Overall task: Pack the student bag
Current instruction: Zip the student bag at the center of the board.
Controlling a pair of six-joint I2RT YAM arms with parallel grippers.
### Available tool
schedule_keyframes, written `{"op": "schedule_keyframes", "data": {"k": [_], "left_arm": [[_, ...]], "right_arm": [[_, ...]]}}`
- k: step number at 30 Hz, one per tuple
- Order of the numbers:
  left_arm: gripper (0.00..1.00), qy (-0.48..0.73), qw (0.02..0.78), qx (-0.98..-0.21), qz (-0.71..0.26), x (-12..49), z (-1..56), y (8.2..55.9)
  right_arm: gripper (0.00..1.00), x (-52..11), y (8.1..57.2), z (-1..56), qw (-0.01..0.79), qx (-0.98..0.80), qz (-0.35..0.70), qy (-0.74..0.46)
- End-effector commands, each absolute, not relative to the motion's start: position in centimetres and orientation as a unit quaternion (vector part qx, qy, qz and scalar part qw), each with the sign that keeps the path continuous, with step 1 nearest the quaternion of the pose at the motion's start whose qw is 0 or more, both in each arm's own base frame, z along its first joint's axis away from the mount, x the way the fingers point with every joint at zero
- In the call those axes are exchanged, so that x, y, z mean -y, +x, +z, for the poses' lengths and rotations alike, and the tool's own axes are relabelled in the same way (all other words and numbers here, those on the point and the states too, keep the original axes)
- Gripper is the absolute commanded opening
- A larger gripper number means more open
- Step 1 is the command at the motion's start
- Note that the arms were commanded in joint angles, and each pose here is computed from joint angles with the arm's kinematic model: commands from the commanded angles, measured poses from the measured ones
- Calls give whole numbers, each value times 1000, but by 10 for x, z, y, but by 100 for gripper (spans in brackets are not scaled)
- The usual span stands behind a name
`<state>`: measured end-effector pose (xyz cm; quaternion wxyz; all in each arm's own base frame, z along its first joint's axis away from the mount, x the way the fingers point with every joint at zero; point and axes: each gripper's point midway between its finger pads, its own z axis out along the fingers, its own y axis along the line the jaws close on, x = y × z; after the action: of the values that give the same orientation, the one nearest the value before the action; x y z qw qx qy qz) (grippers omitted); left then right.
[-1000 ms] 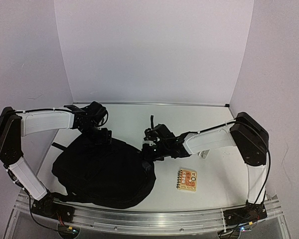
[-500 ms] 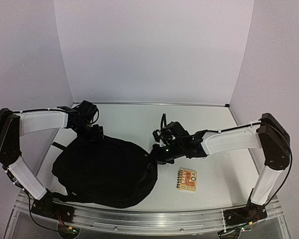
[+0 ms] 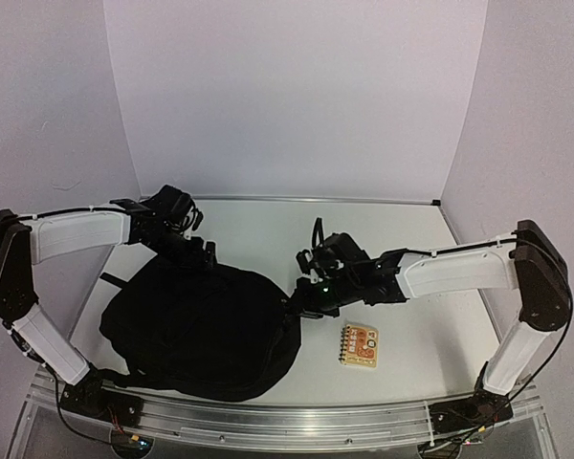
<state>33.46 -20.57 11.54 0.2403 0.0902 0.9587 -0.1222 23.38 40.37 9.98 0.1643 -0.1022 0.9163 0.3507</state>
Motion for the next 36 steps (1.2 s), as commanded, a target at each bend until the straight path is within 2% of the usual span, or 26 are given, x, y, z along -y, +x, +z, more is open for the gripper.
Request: {"op": "schedule_keyframes", "data": {"k": [1, 9, 18, 25, 28, 36], "left_arm": [[96, 267, 317, -882, -223, 265, 176, 335], [96, 432, 365, -763, -312, 326, 185, 314], [93, 486, 303, -746, -341, 361, 152, 308], [90, 504, 303, -748, -309, 366, 127, 313], [65, 504, 293, -755, -301, 369, 117, 316], [14, 496, 246, -785, -279, 366, 92, 312]], "right_arm": [[0, -401, 243, 124, 194, -908, 359, -93], [0, -394, 248, 130, 206, -907, 358, -83], [0, -395, 249, 130, 205, -907, 358, -82], [0, -396, 249, 131, 203, -906, 361, -84], [0, -396, 249, 133, 205, -906, 362, -83], [0, -395, 250, 138, 209, -904, 365, -79]]}}
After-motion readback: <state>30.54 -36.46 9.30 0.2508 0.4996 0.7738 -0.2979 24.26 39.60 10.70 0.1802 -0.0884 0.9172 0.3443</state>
